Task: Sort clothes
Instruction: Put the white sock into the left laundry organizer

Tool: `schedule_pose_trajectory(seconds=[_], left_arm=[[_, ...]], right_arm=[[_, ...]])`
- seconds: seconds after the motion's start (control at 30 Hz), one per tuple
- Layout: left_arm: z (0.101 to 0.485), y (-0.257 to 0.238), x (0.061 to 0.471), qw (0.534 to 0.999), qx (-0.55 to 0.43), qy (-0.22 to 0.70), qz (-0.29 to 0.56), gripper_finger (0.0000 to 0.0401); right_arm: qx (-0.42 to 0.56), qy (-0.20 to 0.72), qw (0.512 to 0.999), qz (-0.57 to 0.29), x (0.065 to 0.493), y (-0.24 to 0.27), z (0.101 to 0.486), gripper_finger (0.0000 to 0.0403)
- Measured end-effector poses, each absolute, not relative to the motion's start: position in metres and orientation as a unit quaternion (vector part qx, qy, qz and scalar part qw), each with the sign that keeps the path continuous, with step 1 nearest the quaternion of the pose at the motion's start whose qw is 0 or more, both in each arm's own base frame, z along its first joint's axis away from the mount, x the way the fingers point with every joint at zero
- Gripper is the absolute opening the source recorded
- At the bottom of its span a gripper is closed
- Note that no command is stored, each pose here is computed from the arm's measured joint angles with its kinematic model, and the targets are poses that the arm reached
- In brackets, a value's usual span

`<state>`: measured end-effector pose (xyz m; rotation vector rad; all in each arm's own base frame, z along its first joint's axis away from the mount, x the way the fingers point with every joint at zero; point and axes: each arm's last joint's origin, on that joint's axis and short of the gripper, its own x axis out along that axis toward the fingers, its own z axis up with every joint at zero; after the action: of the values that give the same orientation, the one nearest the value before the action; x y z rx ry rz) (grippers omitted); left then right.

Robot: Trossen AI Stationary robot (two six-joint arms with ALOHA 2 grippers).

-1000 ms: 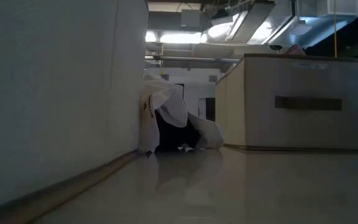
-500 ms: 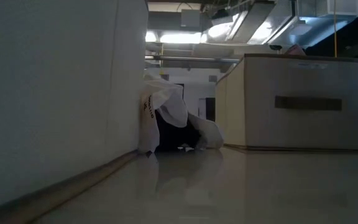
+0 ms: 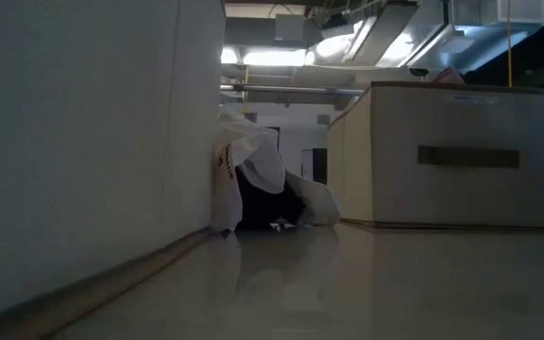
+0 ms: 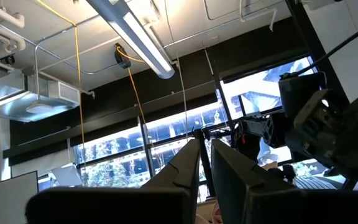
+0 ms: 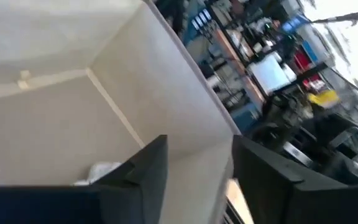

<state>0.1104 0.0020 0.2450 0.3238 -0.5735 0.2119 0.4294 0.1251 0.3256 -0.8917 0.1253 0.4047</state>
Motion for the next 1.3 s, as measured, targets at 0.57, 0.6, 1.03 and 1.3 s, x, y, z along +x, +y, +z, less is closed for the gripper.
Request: schedule_pose_trajectory(seconds=[0.57,0.6,1.03,1.3], left_arm=[[0.245,0.002,0.110,0.940,0.160,-0.283,0.105,0.0031],[0.245,0.002,0.110,0.940,0.160,-0.283,0.105,0.0031],[0.245,0.002,0.110,0.940,0.160,-0.283,0.105,0.0031],[0.245,0.002,0.110,0.940,0.159,-0.283,0.105,0.0031]], right_arm=[[-0.402,0.301,0.859,0.105,0.337,0.089,0.354,0.0226],[-0.400,0.306,0.858,0.099,0.333,0.087,0.347,0.0226],[-0.334,0.364,0.869,0.006,0.312,0.038,0.225,0.0225],[-0.294,0.394,0.870,-0.029,0.322,0.019,0.185,0.0225]])
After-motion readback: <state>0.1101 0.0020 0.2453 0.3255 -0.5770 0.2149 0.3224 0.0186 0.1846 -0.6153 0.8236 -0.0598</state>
